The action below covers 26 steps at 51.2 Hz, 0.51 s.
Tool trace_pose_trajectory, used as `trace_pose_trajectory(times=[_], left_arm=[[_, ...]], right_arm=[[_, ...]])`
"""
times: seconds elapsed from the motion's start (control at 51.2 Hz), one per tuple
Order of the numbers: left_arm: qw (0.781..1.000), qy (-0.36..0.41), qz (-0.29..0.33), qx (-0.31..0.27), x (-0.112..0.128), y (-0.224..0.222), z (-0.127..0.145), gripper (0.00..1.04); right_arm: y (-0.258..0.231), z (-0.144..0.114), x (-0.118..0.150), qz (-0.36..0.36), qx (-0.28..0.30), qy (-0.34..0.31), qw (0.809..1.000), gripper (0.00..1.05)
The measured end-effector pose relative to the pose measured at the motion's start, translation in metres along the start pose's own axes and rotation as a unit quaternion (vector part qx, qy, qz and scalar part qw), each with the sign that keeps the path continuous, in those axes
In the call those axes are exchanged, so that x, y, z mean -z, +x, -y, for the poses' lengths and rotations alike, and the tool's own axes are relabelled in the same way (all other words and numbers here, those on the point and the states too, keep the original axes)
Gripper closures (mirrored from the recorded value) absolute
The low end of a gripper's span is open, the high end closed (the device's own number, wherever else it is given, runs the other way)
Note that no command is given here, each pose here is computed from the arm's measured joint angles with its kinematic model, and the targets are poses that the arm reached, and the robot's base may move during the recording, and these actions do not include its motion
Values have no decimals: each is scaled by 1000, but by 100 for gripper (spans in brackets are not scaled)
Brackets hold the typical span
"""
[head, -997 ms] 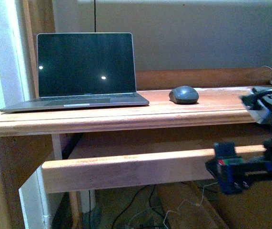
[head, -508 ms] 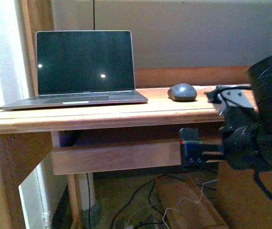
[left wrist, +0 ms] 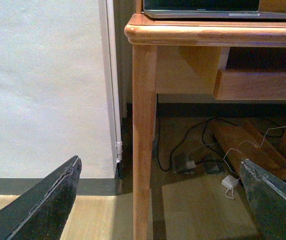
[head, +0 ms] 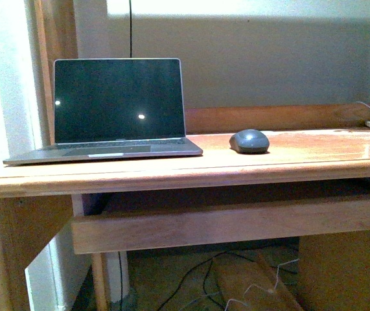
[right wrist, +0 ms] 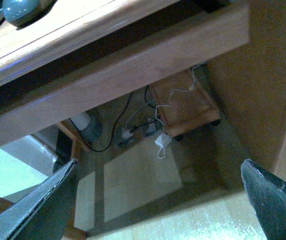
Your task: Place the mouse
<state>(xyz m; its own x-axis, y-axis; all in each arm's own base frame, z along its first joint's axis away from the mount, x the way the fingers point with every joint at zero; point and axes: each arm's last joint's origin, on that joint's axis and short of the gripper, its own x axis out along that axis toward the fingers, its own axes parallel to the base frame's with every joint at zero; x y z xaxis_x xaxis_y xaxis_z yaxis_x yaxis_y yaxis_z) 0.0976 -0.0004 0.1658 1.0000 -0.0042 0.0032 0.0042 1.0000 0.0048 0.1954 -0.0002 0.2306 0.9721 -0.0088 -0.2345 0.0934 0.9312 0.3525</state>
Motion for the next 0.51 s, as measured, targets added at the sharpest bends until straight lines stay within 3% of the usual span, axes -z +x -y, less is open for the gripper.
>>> trace_pose_trajectory(times=[0.254, 0.313, 0.371, 0.508], left_arm=[[1000, 0, 0, 0, 0, 0, 0, 8], [1000, 0, 0, 0, 0, 0, 0, 8], [1000, 0, 0, 0, 0, 0, 0, 8], [1000, 0, 0, 0, 0, 0, 0, 8]], right_arm=[[-65, 18, 40, 15, -5, 21, 1000, 8], [-70, 19, 44, 62, -23, -20, 998, 16], [-74, 21, 52, 102, -32, -101, 989, 29], [-83, 25, 61, 107, -26, -159, 981, 54]])
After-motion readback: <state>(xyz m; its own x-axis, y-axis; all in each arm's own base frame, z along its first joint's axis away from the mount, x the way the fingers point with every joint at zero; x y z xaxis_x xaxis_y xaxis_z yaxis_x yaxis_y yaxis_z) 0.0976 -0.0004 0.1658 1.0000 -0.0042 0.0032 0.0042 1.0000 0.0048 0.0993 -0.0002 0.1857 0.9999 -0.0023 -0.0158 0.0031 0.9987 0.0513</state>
